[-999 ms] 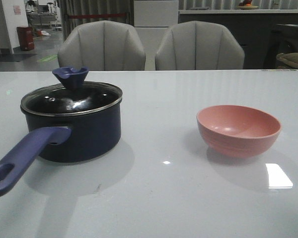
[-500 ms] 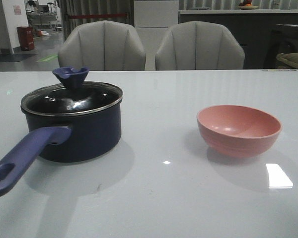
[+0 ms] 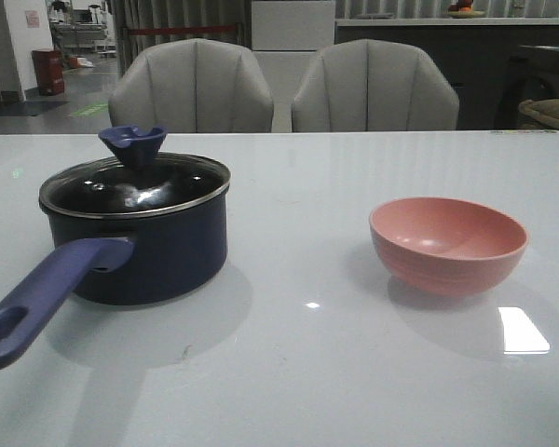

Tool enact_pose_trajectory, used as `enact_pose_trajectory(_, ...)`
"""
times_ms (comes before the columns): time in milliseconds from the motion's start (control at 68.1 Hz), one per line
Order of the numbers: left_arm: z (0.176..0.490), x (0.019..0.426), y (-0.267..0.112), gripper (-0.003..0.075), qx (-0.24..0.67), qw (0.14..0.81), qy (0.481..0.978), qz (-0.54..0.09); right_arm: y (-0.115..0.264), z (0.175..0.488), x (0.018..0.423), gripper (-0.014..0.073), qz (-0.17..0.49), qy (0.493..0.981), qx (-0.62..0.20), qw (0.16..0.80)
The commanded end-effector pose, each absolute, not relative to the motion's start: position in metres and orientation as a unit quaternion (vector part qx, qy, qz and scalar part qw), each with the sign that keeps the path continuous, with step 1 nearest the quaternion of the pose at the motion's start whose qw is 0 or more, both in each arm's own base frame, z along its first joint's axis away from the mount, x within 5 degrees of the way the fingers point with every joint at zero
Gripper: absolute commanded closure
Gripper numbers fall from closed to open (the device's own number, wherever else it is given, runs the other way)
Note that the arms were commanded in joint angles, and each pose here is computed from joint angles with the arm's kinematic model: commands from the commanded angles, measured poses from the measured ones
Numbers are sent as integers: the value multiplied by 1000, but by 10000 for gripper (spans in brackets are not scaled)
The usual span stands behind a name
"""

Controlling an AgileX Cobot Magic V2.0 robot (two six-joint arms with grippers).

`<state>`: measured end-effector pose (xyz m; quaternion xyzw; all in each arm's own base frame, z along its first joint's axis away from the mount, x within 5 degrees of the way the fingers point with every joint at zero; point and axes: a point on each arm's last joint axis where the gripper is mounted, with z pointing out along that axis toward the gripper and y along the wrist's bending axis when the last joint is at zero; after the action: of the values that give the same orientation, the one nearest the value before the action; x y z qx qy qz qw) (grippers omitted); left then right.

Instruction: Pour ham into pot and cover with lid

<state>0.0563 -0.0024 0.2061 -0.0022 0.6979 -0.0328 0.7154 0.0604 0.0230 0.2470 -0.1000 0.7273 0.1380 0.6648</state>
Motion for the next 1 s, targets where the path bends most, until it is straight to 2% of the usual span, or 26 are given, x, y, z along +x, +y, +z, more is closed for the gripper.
enact_pose_trajectory(0, 208, 55, -2, 607, -8, 743, 668, -41, 21, 262, 61, 449, 135, 698, -91, 697)
enact_pose_trajectory(118, 208, 55, -2, 607, -8, 743, 668, -41, 21, 261, 62, 449, 130, 696, -93, 700)
enact_pose_trajectory(235, 208, 55, -2, 607, -8, 743, 668, -41, 18, 253, 64, 449, 80, 688, -109, 713)
enact_pose_trajectory(441, 208, 55, -2, 607, -8, 743, 668, -41, 9, 238, 59, 449, 26, 668, -74, 740)
enact_pose_trajectory(705, 208, 55, -2, 607, -8, 743, 668, -41, 5, 212, 54, 449, 29, 653, -37, 756)
enact_pose_trajectory(984, 208, 55, -2, 607, -8, 743, 668, -41, 5, 212, 54, 449, 36, 652, -31, 756)
